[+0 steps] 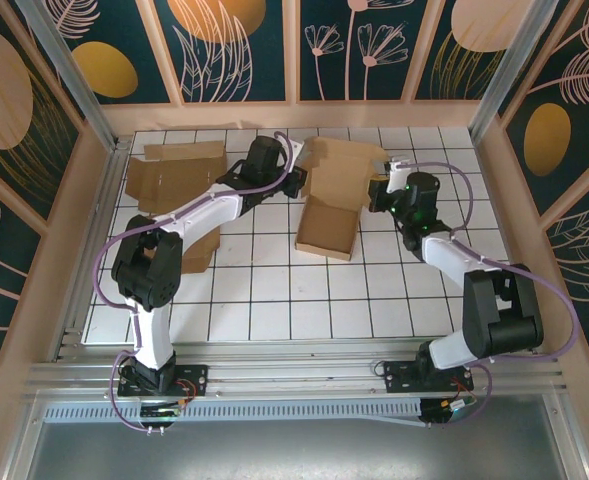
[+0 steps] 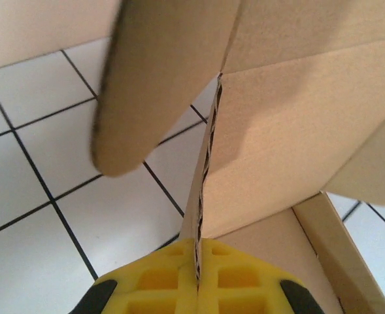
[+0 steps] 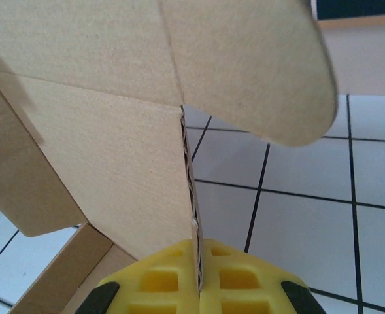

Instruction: Fold the paper box

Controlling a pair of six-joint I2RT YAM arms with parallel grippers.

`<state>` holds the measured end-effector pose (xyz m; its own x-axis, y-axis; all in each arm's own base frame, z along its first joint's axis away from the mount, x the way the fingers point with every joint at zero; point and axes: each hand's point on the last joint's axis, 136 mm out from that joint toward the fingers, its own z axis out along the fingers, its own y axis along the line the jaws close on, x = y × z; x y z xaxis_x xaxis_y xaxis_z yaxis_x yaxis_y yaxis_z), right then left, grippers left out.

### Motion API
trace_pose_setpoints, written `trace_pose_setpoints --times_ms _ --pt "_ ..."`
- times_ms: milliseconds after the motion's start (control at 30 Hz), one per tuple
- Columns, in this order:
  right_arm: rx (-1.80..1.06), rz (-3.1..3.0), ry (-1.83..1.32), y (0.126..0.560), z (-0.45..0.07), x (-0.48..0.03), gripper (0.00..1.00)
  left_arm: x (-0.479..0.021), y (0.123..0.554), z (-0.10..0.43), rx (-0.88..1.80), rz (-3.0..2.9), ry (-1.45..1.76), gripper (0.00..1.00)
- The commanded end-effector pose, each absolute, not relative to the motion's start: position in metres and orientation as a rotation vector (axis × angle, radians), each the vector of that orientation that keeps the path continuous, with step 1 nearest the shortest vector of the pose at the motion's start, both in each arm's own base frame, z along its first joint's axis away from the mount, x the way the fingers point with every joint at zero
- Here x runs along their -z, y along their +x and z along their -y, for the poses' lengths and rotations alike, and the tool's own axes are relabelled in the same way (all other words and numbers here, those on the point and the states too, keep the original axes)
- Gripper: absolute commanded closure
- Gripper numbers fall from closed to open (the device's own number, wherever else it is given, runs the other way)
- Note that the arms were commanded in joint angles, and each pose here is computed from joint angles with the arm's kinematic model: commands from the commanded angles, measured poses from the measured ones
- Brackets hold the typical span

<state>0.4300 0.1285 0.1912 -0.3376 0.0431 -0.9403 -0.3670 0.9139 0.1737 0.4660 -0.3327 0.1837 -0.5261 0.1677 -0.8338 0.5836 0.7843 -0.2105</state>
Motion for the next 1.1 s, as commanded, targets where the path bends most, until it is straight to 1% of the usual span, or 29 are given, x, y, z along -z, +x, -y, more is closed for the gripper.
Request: trace_pose_setpoints --times_ms 0,100,233,333,500,633,767,1000,1067 --pt "-0.353 -1.76 -0.12 0.431 -0.126 -0.206 1.0 -0.191 0.472 0.337 0.582 -2.039 0.434 1.0" --pt "-0.294 -1.734 -0.065 0.426 -0.127 -0.196 1.0 -0.17 0.463 0.338 0.597 -2.074 0.387 1.0" --pt "-0.274 -1.726 0.126 0.423 -0.119 -0.188 1.0 -0.151 0.445 0.338 0.669 -2.1 0.343 1.0" --pt "-0.276 -1.754 0.261 0.424 -0.116 -0.18 1.0 -0.143 0.431 0.341 0.724 -2.115 0.339 1.0" --pt "-0.34 -1.776 0.389 0.42 -0.121 -0.169 1.0 -0.138 0.416 0.343 0.757 -2.129 0.339 1.0" --pt "-0.319 -1.819 0.451 0.412 -0.126 -0.149 1.0 -0.136 0.404 0.341 0.8 -2.123 0.317 1.0" --pt "-0.329 -1.846 0.457 0.396 -0.132 -0.128 1.0 -0.123 0.389 0.339 0.806 -2.149 0.308 1.0" --pt "-0.316 -1.871 0.448 0.371 -0.126 -0.11 1.0 -0.103 0.365 0.335 0.858 -2.188 0.275 1.0" --pt "-0.339 -1.879 0.423 0.36 -0.132 -0.104 1.0 -0.099 0.36 0.336 0.848 -2.198 0.274 1.0"
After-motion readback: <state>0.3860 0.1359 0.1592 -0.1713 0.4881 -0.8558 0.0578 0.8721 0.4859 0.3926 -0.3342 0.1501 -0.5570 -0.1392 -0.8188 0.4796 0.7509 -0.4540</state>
